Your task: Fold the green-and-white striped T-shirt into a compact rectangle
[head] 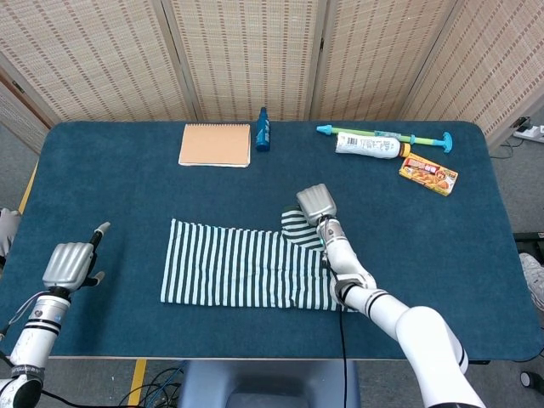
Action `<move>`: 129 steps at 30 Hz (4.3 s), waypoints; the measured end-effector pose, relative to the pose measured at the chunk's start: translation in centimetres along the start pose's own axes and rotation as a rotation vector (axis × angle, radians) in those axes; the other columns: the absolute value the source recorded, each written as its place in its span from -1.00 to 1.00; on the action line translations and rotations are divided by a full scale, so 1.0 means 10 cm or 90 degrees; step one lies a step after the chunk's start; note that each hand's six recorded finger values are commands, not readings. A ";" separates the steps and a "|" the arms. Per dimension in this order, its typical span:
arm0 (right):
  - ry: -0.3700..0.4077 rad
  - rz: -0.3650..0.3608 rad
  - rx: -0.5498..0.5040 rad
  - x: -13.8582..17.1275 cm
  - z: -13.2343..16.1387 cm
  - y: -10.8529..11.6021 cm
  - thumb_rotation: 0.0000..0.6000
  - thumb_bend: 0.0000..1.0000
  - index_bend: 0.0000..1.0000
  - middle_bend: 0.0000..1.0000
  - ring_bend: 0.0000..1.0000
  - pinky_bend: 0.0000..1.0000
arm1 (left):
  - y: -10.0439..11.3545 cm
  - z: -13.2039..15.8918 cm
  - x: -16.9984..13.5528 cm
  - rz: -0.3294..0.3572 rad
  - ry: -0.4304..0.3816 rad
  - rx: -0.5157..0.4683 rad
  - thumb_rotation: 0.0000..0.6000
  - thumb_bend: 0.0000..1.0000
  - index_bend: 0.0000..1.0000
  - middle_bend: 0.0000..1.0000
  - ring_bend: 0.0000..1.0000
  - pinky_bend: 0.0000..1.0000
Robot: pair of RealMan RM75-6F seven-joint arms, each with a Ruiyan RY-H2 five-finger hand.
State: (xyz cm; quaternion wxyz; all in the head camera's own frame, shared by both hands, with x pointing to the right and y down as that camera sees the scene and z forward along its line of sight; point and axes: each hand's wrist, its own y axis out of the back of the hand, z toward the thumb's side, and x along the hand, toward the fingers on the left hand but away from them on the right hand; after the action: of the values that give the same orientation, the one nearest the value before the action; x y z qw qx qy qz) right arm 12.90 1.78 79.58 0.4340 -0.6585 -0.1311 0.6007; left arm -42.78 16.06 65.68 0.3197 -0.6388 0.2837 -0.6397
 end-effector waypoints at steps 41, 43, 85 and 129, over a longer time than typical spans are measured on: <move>0.056 -0.072 -0.005 1.25 0.04 -0.18 1.00 -0.12 0.09 0.91 1.00 1.00 | -0.02 0.06 -0.02 -0.006 -0.015 0.001 1.00 -0.46 -1.00 0.72 0.55 0.95; 0.058 -0.068 -0.002 1.30 0.03 -0.23 1.00 -0.12 0.09 0.91 1.00 1.00 | -0.02 0.06 -0.02 -0.007 -0.015 0.001 1.00 -0.46 -1.00 0.72 0.55 0.95; 0.071 0.024 -0.089 1.68 -0.30 -0.62 1.00 0.10 -0.52 0.87 1.00 1.00 | -0.02 0.09 -0.03 -0.013 -0.017 0.005 1.00 -0.47 -1.00 0.72 0.55 0.95; -0.008 -0.154 -0.169 2.44 -1.23 0.29 1.00 -0.50 -0.43 0.80 0.94 1.00 | 0.08 0.31 0.52 0.142 -0.249 0.143 1.00 -0.59 -0.39 0.72 0.54 0.91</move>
State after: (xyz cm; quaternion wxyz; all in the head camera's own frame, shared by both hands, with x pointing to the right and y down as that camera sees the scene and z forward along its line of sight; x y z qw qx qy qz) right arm 28.95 11.91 59.70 0.4114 -0.6858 -0.2900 0.5256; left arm -39.58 11.68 68.46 0.5059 -0.6758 0.2122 -0.4923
